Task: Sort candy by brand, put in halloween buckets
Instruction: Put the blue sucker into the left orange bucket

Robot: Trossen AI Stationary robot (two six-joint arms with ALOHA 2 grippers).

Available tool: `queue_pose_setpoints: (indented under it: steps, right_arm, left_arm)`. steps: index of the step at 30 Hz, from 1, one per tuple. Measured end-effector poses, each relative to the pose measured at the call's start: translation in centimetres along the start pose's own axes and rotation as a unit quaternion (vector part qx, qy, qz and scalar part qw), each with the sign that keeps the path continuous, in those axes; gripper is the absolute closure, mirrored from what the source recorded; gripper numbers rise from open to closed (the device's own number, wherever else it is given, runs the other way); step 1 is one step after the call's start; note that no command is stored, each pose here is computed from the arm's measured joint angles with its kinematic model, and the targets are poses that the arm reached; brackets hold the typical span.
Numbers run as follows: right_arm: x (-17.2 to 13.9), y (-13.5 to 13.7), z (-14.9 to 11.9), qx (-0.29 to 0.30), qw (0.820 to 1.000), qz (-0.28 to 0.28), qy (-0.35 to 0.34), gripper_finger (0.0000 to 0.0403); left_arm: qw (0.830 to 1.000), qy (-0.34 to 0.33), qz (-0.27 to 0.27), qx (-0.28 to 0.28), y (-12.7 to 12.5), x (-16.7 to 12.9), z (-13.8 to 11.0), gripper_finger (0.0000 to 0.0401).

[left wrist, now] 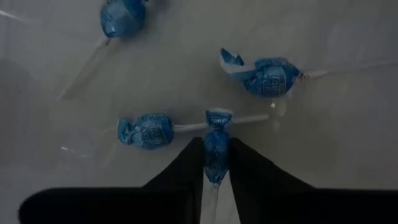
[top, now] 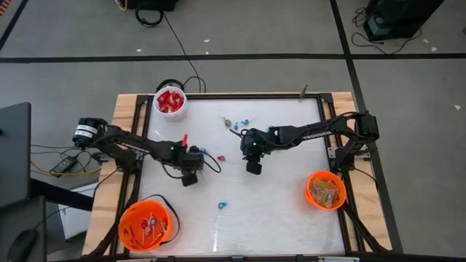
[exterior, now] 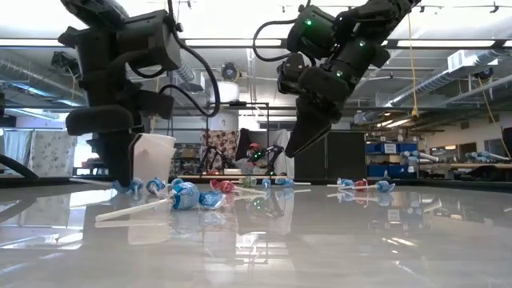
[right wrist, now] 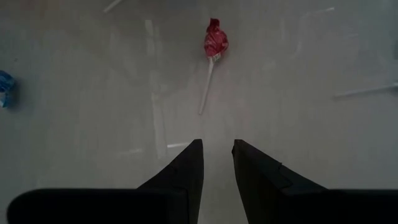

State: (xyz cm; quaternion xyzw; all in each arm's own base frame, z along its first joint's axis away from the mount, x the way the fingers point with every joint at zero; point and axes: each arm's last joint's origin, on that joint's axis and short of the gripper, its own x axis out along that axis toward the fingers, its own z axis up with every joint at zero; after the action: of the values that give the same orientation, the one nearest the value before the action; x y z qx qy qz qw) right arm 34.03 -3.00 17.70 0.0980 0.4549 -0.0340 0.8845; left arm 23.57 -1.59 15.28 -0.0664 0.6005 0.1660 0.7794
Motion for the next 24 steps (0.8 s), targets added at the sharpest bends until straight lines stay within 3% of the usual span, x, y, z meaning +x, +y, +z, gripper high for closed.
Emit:
queue_pose_setpoints:
  steps: [6, 13, 20, 24]
  right_arm:
    - [0.0, 0.0, 0.0, 0.000, 1.000, 0.000, 0.000, 0.0302]
    - [0.0, 0.0, 0.0, 0.000, 1.000, 0.000, 0.001, 0.0302]
    - [0.0, 0.0, -0.1, 0.001, 1.000, -0.001, 0.004, 0.0302]
    - [0.0, 0.0, -0.1, 0.001, 1.000, -0.001, 0.004, 0.0302]
  left_arm:
    - [1.000, 0.023, 0.005, -0.009, -0.3, -2.6, 1.5, 0.0342]
    - [0.998, 0.061, 0.000, 0.011, -2.2, -9.4, 2.8, 0.0342]
    - [0.987, 0.104, -0.124, 0.008, -6.2, -17.3, 1.7, 0.0342]
    - [0.977, 0.116, -0.180, 0.019, -8.9, -19.9, -0.2, 0.0342]
